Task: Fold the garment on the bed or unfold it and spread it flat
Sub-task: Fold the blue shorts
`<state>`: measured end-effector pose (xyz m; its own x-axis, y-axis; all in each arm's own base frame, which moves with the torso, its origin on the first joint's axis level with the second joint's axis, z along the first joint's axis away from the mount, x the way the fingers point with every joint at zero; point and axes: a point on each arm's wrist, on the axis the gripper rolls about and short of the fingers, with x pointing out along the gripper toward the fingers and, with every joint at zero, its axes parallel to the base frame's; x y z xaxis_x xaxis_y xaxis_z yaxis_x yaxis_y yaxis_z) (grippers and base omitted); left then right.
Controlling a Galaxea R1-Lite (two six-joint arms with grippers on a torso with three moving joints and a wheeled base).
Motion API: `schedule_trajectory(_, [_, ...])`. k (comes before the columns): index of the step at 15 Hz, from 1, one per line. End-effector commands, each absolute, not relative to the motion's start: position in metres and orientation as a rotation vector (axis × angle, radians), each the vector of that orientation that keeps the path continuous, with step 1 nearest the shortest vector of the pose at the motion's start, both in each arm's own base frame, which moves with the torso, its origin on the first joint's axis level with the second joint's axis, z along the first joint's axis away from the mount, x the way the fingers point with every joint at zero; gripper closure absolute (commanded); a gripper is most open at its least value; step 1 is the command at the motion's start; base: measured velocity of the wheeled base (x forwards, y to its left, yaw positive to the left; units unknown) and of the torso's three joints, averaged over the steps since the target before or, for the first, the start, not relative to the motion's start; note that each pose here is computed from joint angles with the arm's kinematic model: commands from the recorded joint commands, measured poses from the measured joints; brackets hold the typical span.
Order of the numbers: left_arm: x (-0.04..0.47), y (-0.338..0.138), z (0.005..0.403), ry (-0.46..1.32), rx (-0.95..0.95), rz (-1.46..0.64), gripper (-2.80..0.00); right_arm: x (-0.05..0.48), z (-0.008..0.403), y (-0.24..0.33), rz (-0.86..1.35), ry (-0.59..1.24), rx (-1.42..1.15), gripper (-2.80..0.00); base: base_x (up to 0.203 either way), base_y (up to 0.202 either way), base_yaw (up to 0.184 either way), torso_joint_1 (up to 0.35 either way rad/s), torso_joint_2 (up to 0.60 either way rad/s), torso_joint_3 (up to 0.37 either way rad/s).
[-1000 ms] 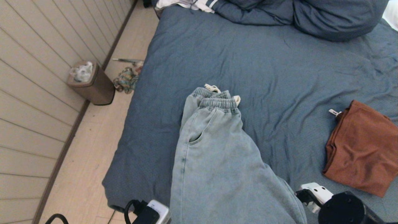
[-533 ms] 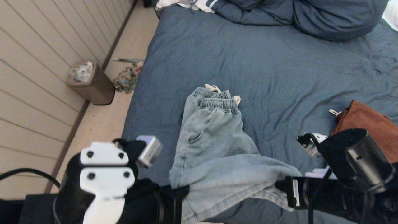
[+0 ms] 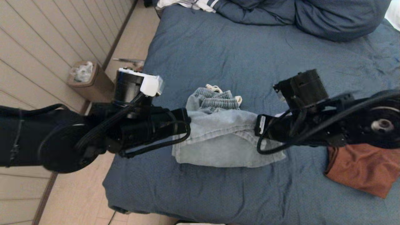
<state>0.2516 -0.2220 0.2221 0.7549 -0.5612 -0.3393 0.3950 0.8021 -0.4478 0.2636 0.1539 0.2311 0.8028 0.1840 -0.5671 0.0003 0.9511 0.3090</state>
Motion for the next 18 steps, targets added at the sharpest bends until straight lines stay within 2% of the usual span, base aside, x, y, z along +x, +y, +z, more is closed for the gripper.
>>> schedule_trajectory(1, [0.293, -0.24, 0.208, 0.48, -0.363, -0.499, 0.0, 0.304, 0.228, 0.158, 0.056, 0.613, 0.317, 0.0, 0.0, 0.0, 0.0, 0.0, 0.0, 0.0])
schedule_trajectory(6, [0.328, -0.253, 0.213, 0.405, -0.34, -0.491, 0.0, 0.343, 0.227, 0.16, 0.032, 0.577, 0.316, 0.0, 0.0, 0.0, 0.0, 0.0, 0.0, 0.0])
schedule_trajectory(7, [0.333, -0.255, 0.213, 0.398, -0.34, -0.489, 0.0, 0.347, 0.23, 0.158, 0.027, 0.563, 0.322, -2.8, 0.0, 0.0, 0.0, 0.0, 0.0, 0.0])
schedule_trajectory(8, [0.338, -0.255, 0.212, 0.4, -0.336, -0.483, 0.0, 0.348, 0.231, 0.157, 0.027, 0.557, 0.322, -2.8, 0.0, 0.0, 0.0, 0.0, 0.0, 0.0])
schedule_trajectory(9, [0.341, -0.256, 0.21, 0.421, -0.326, -0.472, -2.8, 0.348, 0.232, 0.157, 0.032, 0.554, 0.314, -2.8, 0.0, 0.0, 0.0, 0.0, 0.0, 0.0])
schedule_trajectory(13, [0.333, -0.25, 0.226, 0.4, -0.337, -0.477, -2.8, 0.346, 0.238, 0.156, 0.05, 0.52, 0.311, -2.8, 0.0, 0.0, 0.0, 0.0, 0.0, 0.0])
schedule_trajectory(18, [0.297, -0.213, 0.299, 0.239, -0.402, -0.495, -2.8, 0.314, 0.283, 0.142, 0.085, 0.412, 0.354, -2.8, 0.0, 0.0, 0.0, 0.0, 0.0, 0.0])
